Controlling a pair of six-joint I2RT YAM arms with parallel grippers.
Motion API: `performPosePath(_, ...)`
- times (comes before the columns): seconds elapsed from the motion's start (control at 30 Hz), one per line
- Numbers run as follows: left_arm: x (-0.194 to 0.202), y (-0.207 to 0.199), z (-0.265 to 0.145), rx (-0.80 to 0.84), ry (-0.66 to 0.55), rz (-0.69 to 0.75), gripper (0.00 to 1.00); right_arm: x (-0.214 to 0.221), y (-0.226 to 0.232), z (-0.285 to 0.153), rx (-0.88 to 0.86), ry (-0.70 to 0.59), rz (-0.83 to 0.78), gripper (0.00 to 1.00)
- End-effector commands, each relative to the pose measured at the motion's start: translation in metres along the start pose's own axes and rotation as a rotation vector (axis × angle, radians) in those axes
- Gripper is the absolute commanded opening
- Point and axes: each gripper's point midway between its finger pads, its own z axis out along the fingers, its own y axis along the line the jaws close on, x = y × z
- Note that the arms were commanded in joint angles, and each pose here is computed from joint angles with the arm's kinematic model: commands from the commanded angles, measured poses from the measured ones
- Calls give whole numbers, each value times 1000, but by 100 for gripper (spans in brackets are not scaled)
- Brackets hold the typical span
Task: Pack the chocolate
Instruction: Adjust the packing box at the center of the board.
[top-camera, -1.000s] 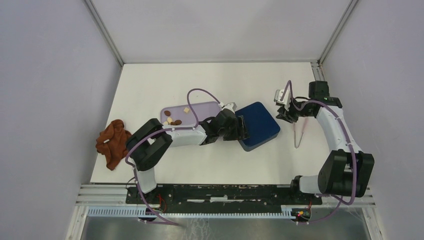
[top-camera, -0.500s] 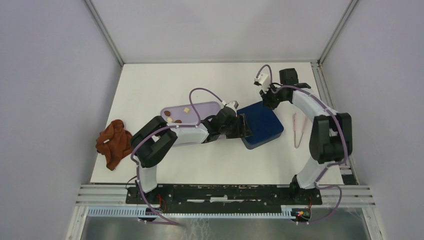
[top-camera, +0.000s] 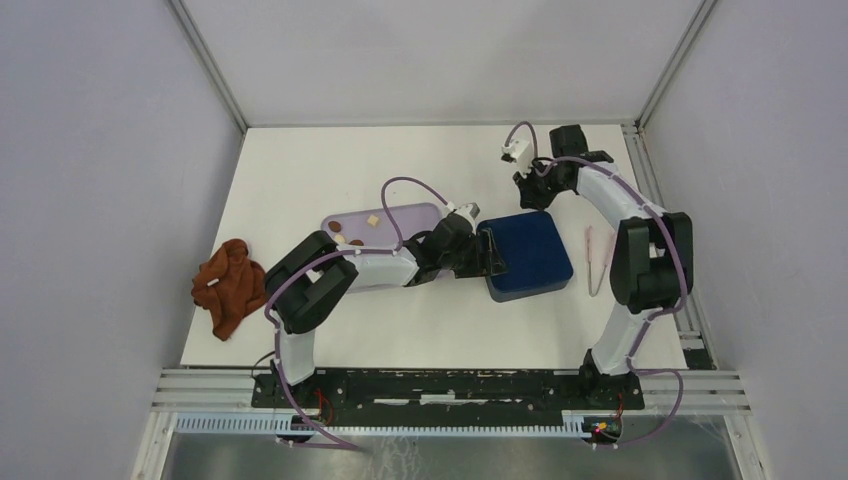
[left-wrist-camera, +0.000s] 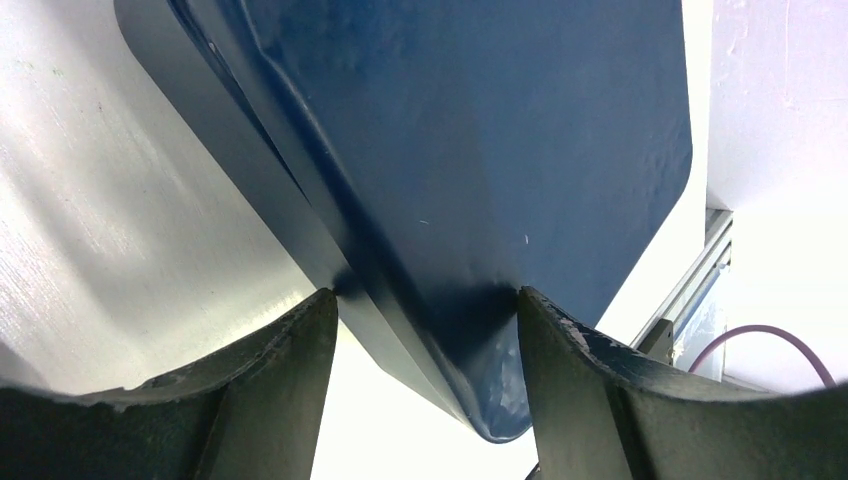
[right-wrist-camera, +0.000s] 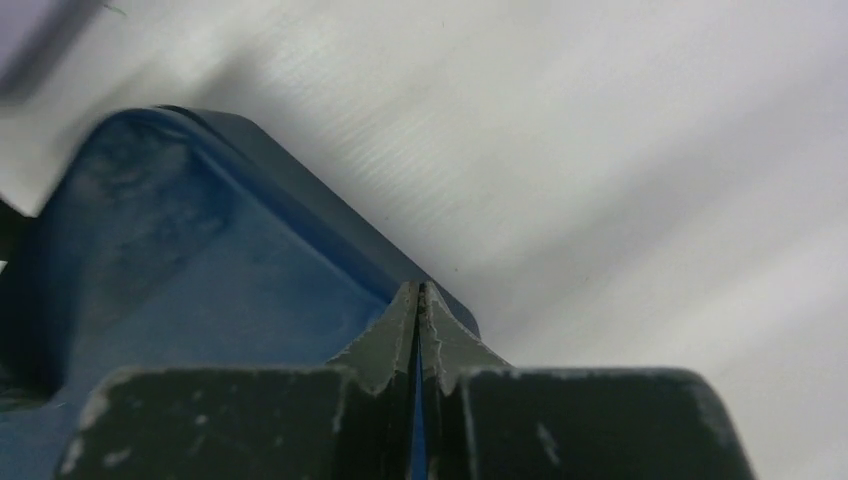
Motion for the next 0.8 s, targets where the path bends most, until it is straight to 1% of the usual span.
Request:
performPosePath(0.0,24,40,-8,-158,100,72,72,-58,14,-60,26,-184,-91,11)
performPosePath(0.07,16,32,-10,-152,93,92,72,-70,18,-78,39,-219,-125,13)
performPosePath(0.13,13,32,-12,-165,102,103,72,-75,24,-90,38,-232,-150,14)
performPosePath(0.23,13,34,-11,-164,109,97,72,-73,39,-88,-10,-229,-152,12)
performPosePath(0.4,17,31,-4,-122,109,59,71,-49,73,-40,-124,-155,-81,7)
performPosePath(0.6,29,39,-1,-108,117,19,69,1,82,30,-132,51,18,5)
performPosePath(0.7,34,43,0,-101,121,2,69,19,79,41,-130,119,32,4)
performPosePath(0.77,37,44,0,-95,119,-5,68,13,80,33,-138,96,16,5)
